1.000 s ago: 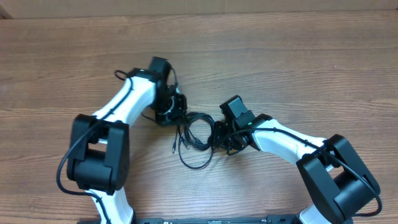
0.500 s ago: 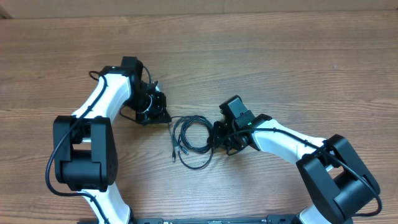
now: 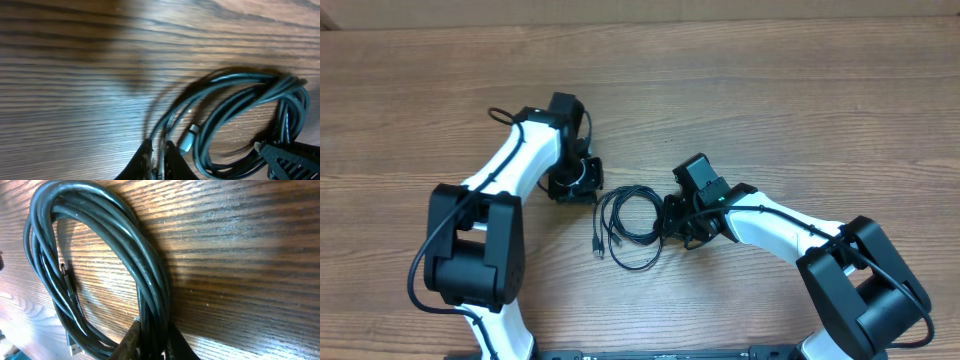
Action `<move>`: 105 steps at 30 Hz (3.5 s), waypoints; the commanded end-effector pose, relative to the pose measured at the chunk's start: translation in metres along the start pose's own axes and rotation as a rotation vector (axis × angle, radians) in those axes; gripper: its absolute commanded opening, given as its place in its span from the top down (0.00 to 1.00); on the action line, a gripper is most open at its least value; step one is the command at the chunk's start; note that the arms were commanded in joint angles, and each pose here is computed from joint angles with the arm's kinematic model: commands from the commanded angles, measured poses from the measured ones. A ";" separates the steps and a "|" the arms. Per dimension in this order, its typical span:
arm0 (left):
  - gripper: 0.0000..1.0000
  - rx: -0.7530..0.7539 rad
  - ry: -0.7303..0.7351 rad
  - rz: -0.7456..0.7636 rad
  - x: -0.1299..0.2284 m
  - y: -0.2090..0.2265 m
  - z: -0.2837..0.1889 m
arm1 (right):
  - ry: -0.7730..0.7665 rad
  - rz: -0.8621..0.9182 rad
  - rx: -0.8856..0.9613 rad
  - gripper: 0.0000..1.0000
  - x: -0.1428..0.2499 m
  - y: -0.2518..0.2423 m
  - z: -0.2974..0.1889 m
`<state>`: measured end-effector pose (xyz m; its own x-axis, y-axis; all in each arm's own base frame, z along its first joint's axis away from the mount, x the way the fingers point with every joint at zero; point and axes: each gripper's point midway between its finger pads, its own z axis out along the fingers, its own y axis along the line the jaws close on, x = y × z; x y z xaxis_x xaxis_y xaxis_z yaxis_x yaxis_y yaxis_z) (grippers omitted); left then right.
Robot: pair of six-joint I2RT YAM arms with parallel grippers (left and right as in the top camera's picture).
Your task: Untangle cables
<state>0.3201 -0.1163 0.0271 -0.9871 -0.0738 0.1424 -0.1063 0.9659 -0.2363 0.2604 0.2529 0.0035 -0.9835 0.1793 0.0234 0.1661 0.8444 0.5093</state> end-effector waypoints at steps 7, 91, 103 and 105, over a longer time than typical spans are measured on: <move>0.89 -0.018 -0.012 0.026 0.006 -0.022 0.000 | 0.004 -0.001 0.009 0.89 0.001 -0.004 0.003; 0.84 -0.415 -0.073 -0.015 0.035 0.053 0.049 | 0.011 0.004 0.016 0.75 0.003 -0.006 0.003; 0.89 -0.449 -0.193 -0.006 0.010 0.057 0.046 | 0.014 0.005 0.019 0.75 0.004 -0.006 0.003; 0.90 -0.448 -0.194 -0.006 0.010 0.056 0.047 | 0.014 0.005 0.019 0.69 0.004 -0.006 0.003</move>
<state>0.3153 -0.0917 -0.0030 -0.9909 -0.0734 -0.1128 -0.0883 0.9871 0.1336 0.2583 0.2532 0.0035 -0.9841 0.1743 0.0331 0.1665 0.8435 0.5106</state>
